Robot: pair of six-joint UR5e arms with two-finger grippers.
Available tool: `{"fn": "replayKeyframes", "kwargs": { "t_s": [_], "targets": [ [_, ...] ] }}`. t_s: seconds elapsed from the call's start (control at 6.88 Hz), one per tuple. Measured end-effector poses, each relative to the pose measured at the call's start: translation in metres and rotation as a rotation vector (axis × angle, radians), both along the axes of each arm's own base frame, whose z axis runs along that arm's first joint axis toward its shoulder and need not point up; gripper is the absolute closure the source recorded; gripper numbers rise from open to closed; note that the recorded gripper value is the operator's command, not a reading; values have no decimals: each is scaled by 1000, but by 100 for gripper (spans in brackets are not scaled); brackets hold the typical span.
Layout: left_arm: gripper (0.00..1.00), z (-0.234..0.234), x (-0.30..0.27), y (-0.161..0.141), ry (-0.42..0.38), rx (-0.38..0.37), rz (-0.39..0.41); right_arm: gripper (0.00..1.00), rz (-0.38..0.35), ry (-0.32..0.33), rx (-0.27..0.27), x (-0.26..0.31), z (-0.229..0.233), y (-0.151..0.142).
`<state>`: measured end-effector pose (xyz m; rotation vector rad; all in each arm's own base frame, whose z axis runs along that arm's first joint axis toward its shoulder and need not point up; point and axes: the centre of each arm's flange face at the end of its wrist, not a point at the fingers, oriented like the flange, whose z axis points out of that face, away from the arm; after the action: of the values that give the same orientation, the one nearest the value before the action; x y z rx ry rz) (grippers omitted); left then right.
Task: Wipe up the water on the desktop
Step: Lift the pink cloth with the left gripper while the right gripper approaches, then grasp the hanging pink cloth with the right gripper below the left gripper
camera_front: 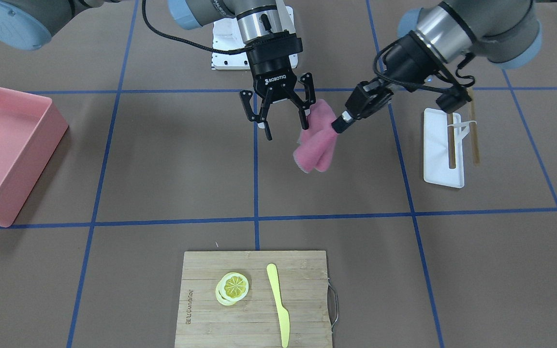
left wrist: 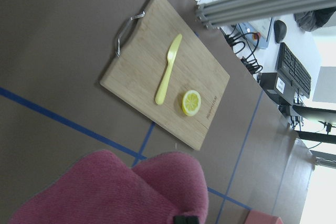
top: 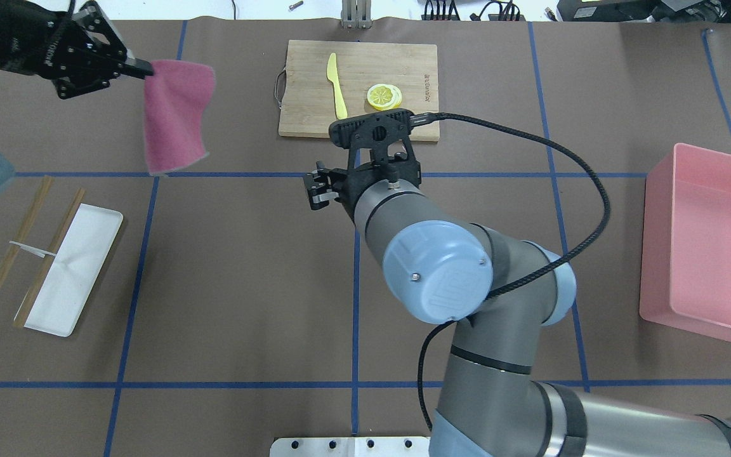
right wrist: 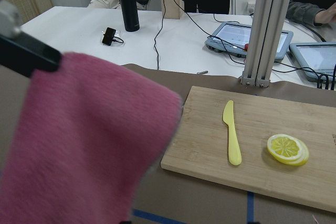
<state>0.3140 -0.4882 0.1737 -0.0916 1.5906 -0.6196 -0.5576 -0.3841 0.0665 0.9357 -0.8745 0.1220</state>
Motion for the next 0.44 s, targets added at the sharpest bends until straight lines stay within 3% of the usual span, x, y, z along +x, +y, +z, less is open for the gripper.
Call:
{"fn": "replayKeyframes", "kwargs": {
  "t_s": [0.44],
  "targets": [
    [100,-31,25,14,5,-23,2,4,-13,3,9,-5,-2,9]
  ]
}}
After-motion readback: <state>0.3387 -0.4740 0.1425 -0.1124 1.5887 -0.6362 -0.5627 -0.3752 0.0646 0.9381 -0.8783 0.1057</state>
